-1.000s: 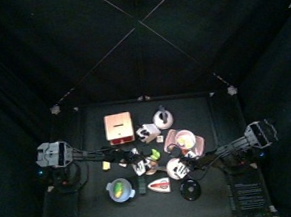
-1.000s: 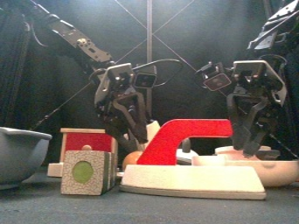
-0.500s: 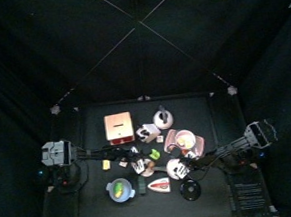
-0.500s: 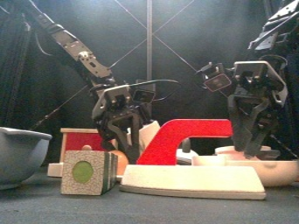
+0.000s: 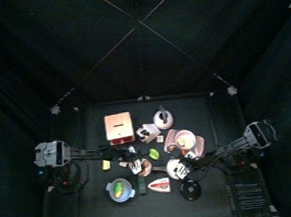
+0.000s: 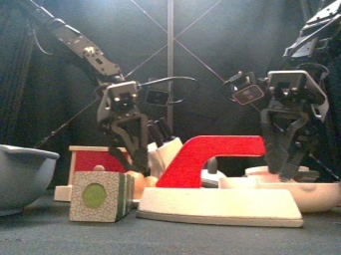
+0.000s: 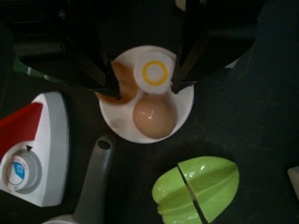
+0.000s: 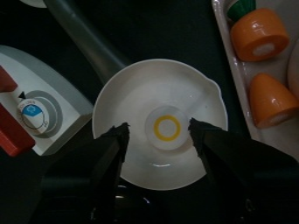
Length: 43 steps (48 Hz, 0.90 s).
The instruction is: Grab egg half
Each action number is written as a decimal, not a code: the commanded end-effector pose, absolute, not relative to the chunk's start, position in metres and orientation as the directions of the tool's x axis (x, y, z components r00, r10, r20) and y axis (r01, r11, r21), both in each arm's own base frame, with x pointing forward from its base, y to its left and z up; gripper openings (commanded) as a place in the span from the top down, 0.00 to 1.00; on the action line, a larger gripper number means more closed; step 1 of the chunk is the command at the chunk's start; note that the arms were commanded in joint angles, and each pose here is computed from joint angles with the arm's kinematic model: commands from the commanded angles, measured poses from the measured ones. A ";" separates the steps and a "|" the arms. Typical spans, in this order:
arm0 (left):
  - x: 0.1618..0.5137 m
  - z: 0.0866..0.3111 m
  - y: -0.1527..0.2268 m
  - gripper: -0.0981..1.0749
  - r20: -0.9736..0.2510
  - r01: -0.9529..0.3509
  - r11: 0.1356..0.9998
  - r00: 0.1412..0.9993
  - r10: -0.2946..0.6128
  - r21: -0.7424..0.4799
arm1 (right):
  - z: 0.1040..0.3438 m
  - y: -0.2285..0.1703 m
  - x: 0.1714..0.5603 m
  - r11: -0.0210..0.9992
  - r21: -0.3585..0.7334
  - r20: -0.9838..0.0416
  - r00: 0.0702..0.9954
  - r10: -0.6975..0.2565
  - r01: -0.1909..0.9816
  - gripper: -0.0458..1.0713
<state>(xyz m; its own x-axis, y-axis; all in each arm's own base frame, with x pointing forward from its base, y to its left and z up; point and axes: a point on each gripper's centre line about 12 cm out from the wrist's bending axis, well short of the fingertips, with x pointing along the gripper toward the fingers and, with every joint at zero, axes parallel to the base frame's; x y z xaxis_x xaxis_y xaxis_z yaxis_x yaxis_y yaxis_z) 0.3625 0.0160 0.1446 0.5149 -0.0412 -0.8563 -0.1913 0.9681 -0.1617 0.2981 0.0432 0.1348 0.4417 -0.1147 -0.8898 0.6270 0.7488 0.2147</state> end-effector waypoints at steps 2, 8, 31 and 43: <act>0.358 0.157 0.015 0.17 -0.837 -0.167 0.976 0.546 -0.030 -0.143 | 0.141 0.044 0.300 0.752 0.231 -0.880 0.462 -0.109 0.618 0.15; 0.350 0.142 0.016 0.16 -0.854 -0.134 0.987 0.521 -0.010 -0.093 | 0.141 0.045 0.301 0.751 0.232 -0.880 0.462 -0.108 0.618 0.15; 0.317 0.142 0.001 0.16 -0.611 -0.041 0.998 0.792 0.008 -0.039 | 0.140 0.046 0.303 0.749 0.232 -0.881 0.460 -0.107 0.620 0.15; 0.306 0.121 0.001 0.15 -0.517 -0.042 0.998 0.856 0.018 -0.035 | 0.140 0.045 0.307 0.754 0.226 -0.880 0.461 -0.112 0.616 0.15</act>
<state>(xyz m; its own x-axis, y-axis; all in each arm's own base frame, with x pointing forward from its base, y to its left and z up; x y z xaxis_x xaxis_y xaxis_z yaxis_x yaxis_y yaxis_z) 0.3017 -0.0013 0.1211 0.8396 0.0100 -0.5431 -0.0326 0.9990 -0.0320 0.3010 0.0441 0.1305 0.4313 -0.1192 -0.8943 0.6255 0.7539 0.2012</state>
